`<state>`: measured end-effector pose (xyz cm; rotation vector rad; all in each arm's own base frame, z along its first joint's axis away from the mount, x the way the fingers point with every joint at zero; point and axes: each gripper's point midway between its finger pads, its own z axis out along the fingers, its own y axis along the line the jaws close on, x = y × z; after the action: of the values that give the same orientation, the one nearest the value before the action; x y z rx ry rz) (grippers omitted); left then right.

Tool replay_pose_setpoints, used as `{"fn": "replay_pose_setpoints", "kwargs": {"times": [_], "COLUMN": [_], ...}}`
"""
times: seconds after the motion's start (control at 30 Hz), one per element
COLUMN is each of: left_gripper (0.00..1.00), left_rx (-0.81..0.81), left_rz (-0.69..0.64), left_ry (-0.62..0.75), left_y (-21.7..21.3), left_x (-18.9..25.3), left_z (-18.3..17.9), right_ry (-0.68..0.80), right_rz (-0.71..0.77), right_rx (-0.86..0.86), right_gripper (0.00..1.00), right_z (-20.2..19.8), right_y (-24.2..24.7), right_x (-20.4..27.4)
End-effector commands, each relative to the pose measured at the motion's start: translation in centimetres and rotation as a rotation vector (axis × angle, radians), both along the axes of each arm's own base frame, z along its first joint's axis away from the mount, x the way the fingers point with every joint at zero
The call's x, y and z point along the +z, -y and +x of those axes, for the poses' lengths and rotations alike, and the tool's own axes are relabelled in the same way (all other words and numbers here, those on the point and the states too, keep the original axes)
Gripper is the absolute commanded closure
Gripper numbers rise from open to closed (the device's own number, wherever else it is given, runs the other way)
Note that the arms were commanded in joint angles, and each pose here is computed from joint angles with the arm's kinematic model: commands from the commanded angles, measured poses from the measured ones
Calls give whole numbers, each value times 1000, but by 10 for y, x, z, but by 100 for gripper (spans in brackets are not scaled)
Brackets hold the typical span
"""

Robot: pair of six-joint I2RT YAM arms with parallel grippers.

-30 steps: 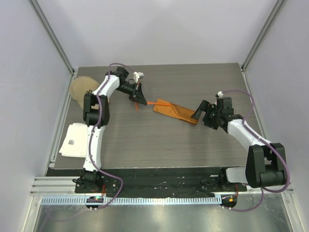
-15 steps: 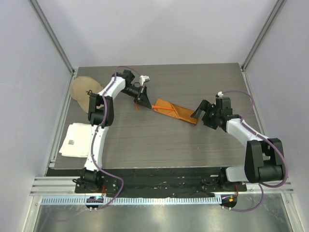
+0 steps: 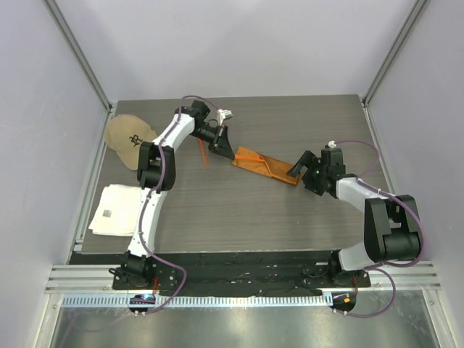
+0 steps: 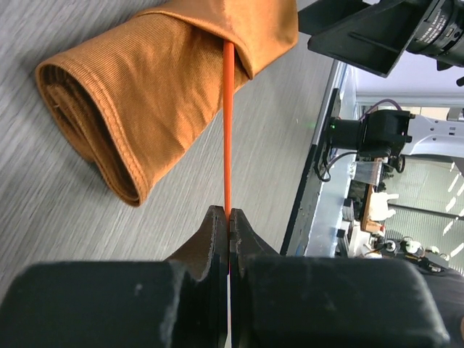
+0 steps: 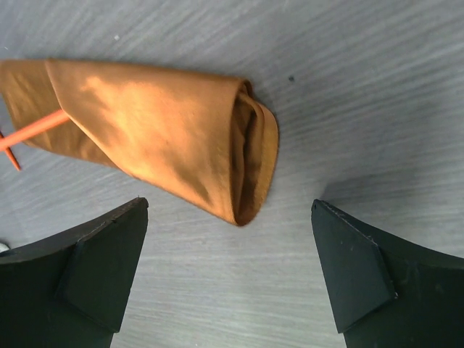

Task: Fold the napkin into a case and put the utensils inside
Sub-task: Insert the knife into the folded napkin.

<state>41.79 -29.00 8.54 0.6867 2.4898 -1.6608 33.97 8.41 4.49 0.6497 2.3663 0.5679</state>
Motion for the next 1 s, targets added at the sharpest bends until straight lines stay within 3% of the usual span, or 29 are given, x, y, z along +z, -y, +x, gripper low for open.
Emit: {"fn": "replay_pose_setpoints", "kwargs": {"times": [0.0, 0.5, 0.77, 0.97], "left_gripper": [100, 100, 99, 97], "left_rx": [-7, 12, 23, 25], "left_rz": [-5, -22, -31, -20], "left_ry": [7, -11, -1, -5], "left_y": [10, 33, 40, 40], "left_x": [0, -7, -3, -6], "left_z": [3, 12, 17, 17], "right_ry": [81, 87, 79, 127], "right_rz": [0, -26, -125, -160], "right_rx": [-50, -66, -136, -87], "right_gripper": [1, 1, 1, 1], "right_z": [21, 34, 36, 53], "right_y": [5, 13, 35, 35], "right_x": [9, 5, 1, 6]}}
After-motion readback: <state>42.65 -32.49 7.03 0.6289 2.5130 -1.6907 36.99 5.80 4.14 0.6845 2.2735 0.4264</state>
